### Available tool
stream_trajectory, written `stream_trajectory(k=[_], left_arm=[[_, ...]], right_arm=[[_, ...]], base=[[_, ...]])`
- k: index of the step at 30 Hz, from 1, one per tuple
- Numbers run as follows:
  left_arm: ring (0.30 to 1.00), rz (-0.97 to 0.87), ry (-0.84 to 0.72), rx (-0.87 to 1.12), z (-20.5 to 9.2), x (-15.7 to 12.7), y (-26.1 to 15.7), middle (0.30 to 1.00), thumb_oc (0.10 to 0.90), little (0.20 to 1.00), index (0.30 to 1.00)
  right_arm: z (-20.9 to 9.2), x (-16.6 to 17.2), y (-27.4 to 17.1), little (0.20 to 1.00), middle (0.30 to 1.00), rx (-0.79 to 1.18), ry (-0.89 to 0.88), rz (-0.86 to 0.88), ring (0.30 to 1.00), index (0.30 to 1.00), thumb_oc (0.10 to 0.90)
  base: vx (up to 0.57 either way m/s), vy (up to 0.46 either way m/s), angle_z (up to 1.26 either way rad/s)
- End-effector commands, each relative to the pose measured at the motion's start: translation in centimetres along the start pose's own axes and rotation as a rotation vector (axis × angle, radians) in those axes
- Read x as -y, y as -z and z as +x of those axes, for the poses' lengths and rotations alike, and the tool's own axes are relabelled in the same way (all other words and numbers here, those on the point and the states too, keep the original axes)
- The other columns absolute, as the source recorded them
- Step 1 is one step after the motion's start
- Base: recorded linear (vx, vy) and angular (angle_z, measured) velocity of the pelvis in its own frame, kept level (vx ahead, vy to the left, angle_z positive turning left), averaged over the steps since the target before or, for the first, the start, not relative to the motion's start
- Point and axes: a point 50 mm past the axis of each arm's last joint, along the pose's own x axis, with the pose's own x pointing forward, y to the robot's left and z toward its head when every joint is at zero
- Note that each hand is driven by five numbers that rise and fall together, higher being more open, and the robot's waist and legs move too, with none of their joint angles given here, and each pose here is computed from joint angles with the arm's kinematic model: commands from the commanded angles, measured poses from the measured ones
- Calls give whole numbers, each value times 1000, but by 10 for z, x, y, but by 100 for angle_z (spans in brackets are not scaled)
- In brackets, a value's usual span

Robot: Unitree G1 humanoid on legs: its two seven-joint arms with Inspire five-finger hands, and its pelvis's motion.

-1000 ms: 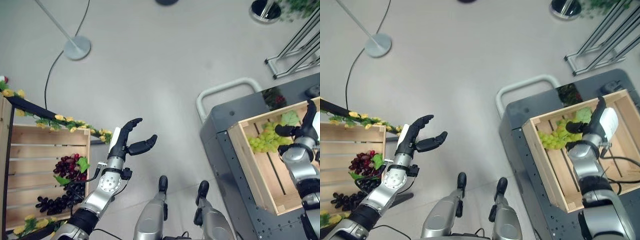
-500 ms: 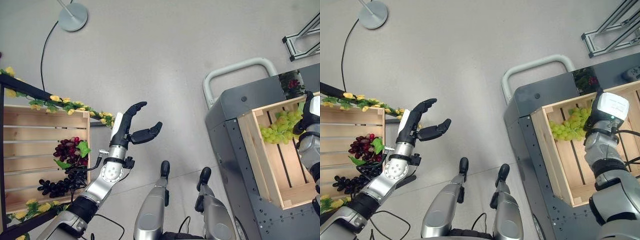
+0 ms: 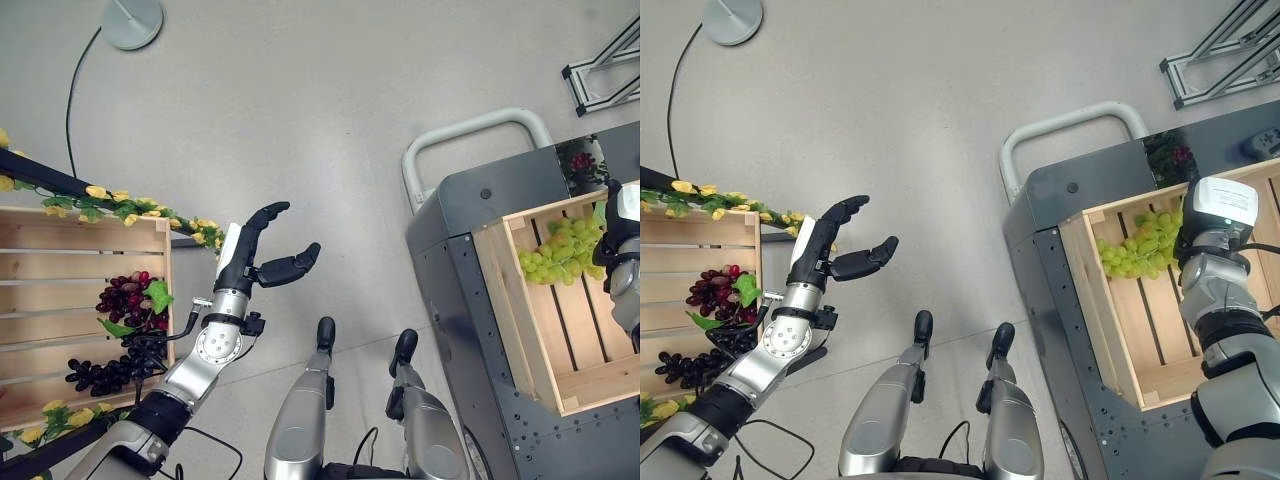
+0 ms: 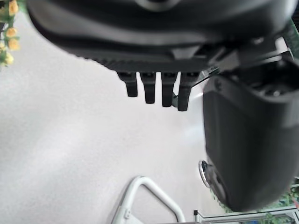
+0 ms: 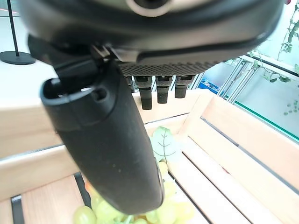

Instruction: Pick up the fruits from the basket on one side to the basket on the other side

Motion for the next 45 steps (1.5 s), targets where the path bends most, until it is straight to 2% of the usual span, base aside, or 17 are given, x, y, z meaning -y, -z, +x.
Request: stream_trajectory(k=[1, 5, 10, 17, 29, 38, 42, 45], left_arm=[[900, -96, -66, 231, 13, -6, -45, 900, 800, 900, 900], [900, -120, -67, 236, 13, 4, -46, 900, 800, 900, 900], [900, -134, -74, 225, 11, 12, -45, 900, 800, 900, 900], [900, -138, -107, 223, 11, 16, -46, 900, 800, 900, 900], [900, -147, -139, 210, 7, 17, -44, 900, 800, 900, 900], [900, -145, -132, 223, 9, 21, -47, 900, 800, 900, 900], [900, -142, -127, 222, 9, 22, -46, 900, 800, 900, 900], [900, -139, -118, 230, 11, 22, -47, 900, 800, 900, 900]], right_arm=[[6, 27, 30, 900, 900, -190, 80, 210, 900, 900, 800], [3, 22, 30, 900, 900, -225, 198, 406, 900, 900, 800], [-4, 13, 25, 900, 900, -197, 261, 507, 900, 900, 800], [-8, 20, 9, 900, 900, -115, 359, 554, 900, 900, 800], [-10, 25, 8, 900, 900, -148, 471, 696, 900, 900, 800], [-4, 35, -4, 900, 900, -64, 435, 632, 900, 900, 800], [2, 47, -10, 900, 900, -1, 417, 517, 900, 900, 800], [7, 54, -16, 900, 900, 51, 381, 357, 900, 900, 800]], base=[[-33, 96, -5], [-26, 90, -6], [-10, 85, -6], [-22, 82, -12], [-16, 25, -9], [0, -4, 0], [10, -53, -1], [5, -41, 0]])
